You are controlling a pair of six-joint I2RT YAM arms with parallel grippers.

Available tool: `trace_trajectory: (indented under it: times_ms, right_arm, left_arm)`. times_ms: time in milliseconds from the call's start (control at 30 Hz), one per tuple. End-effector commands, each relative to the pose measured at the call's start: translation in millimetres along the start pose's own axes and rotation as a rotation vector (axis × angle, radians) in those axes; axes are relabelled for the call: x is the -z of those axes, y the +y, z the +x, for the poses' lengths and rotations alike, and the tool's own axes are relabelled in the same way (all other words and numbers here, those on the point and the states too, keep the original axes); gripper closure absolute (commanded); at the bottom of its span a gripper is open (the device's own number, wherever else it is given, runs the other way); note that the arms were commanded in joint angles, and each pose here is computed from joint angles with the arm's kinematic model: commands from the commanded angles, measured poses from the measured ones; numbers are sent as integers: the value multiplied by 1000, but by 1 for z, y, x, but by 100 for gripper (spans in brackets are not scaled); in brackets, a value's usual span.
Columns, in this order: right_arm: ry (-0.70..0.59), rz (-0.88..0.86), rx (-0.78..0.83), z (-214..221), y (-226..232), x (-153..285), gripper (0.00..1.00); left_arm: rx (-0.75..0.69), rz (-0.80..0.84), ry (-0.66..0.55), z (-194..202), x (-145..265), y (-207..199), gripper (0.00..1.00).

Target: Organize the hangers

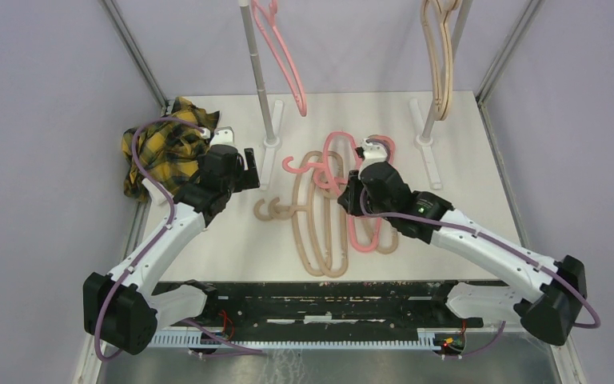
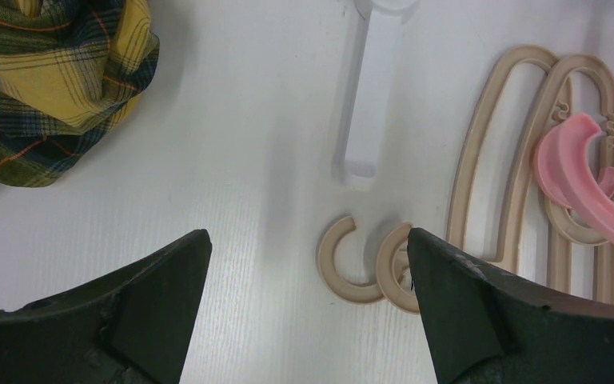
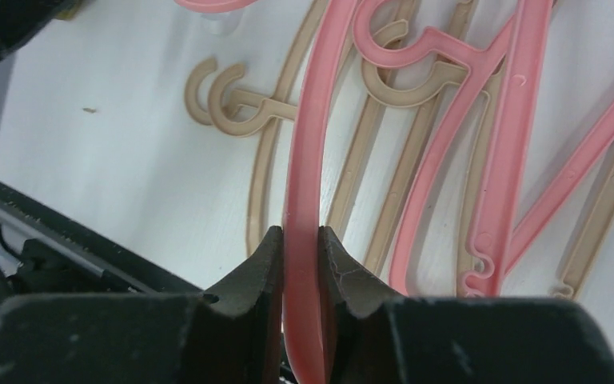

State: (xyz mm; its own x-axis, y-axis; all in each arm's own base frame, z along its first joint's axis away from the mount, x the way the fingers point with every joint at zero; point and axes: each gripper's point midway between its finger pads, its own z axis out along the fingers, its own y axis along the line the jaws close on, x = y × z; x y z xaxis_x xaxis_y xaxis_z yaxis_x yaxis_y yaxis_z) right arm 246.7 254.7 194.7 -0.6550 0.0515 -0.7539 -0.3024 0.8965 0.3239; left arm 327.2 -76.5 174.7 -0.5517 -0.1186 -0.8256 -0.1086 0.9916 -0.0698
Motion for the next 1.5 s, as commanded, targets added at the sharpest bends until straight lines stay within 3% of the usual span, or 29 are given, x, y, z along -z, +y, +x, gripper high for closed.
trace_trajectory:
  times_ms: [0,367,633,867,1300,1467]
  right_arm:
    - [-16,-104,-44,-20,20,36,99]
    - [-149,-64,-123,-51,-13,98,99]
    - [73,-79,-137,32,-19,33,99]
    - [41,-88,-173,27,-16,28,99]
    - [278,69,-66,111,-53,-42,99]
    - [298,115,-31,121,-64,-56,83]
  left_arm:
    - [-22,8,-50,-17,4,0,1]
    - [-8,32,-56,-20,4,-5,1]
    - [-5,31,-61,-19,7,-3,1]
    - [-10,32,-56,-19,5,-5,1]
    - [-8,33,-60,-20,7,-4,1]
    - [-9,29,-62,-21,7,-3,1]
